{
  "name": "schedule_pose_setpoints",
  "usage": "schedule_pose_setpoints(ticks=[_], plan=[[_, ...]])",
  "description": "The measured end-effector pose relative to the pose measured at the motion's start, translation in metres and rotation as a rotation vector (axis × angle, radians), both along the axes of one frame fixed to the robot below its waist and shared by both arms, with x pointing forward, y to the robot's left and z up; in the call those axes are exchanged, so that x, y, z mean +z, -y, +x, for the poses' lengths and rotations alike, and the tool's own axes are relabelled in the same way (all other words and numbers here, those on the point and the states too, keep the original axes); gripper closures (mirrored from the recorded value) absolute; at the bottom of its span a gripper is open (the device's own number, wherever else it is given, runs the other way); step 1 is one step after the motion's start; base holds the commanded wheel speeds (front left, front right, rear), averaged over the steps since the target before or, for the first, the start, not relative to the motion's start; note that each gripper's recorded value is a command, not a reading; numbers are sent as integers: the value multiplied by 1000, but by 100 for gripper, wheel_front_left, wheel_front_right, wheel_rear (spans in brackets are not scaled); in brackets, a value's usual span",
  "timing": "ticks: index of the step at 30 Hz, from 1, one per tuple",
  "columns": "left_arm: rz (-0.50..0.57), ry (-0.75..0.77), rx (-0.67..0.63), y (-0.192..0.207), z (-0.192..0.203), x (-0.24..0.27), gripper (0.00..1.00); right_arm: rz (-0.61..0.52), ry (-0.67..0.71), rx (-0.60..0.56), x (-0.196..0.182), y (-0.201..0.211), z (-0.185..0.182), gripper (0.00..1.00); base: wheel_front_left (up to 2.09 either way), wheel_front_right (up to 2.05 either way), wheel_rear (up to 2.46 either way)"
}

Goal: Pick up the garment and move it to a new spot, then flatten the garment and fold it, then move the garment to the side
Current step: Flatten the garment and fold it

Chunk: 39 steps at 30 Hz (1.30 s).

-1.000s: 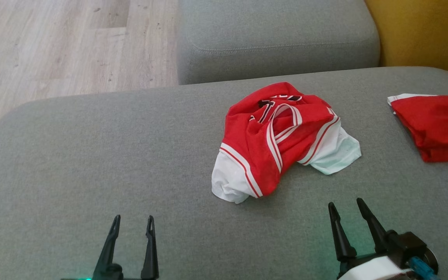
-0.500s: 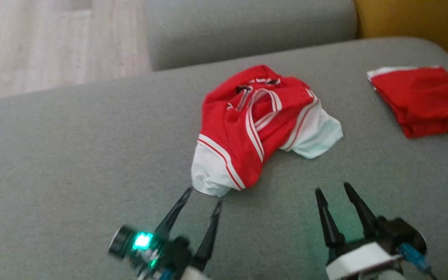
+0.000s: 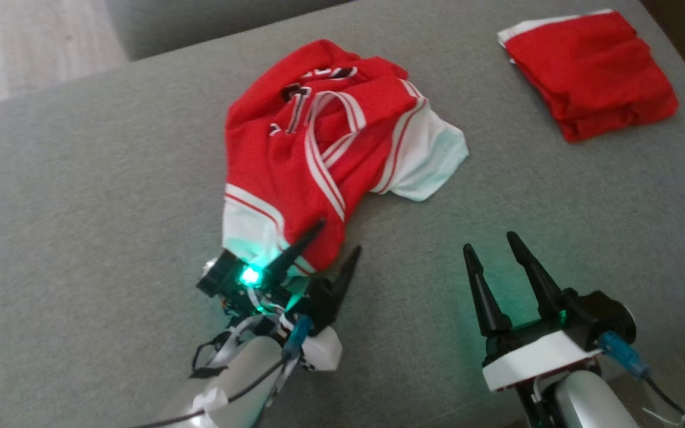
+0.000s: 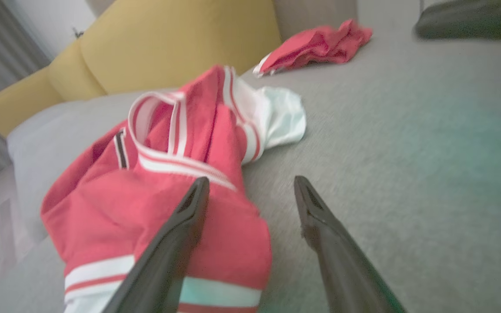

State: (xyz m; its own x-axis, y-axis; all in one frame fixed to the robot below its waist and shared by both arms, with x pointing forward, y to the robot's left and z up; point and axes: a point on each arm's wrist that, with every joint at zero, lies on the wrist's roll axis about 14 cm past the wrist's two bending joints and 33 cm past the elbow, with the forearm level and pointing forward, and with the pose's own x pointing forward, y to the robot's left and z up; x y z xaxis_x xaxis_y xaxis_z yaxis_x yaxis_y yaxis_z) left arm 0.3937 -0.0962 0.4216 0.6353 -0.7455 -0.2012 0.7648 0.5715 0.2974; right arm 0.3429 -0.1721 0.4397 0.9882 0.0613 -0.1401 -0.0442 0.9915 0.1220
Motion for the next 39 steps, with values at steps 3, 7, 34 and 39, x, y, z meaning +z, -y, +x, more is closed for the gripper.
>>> schedule_pose_setpoints(ticks=[3,7,34,39], plan=[[50,-25,54,-4,11,-18,0,-1,-15,-29,-4,8,-1,0,0,0,0],[105,-33,97,-12,21,-33,0,-3,-28,-42,-7,13,-1,0,0,0,0],[-738,-28,-217,91,55,256,100,3,13,-77,7,20,-16,0,0,0,0],[-992,75,-198,67,76,373,100,21,14,-84,7,20,-15,0,0,0,0]])
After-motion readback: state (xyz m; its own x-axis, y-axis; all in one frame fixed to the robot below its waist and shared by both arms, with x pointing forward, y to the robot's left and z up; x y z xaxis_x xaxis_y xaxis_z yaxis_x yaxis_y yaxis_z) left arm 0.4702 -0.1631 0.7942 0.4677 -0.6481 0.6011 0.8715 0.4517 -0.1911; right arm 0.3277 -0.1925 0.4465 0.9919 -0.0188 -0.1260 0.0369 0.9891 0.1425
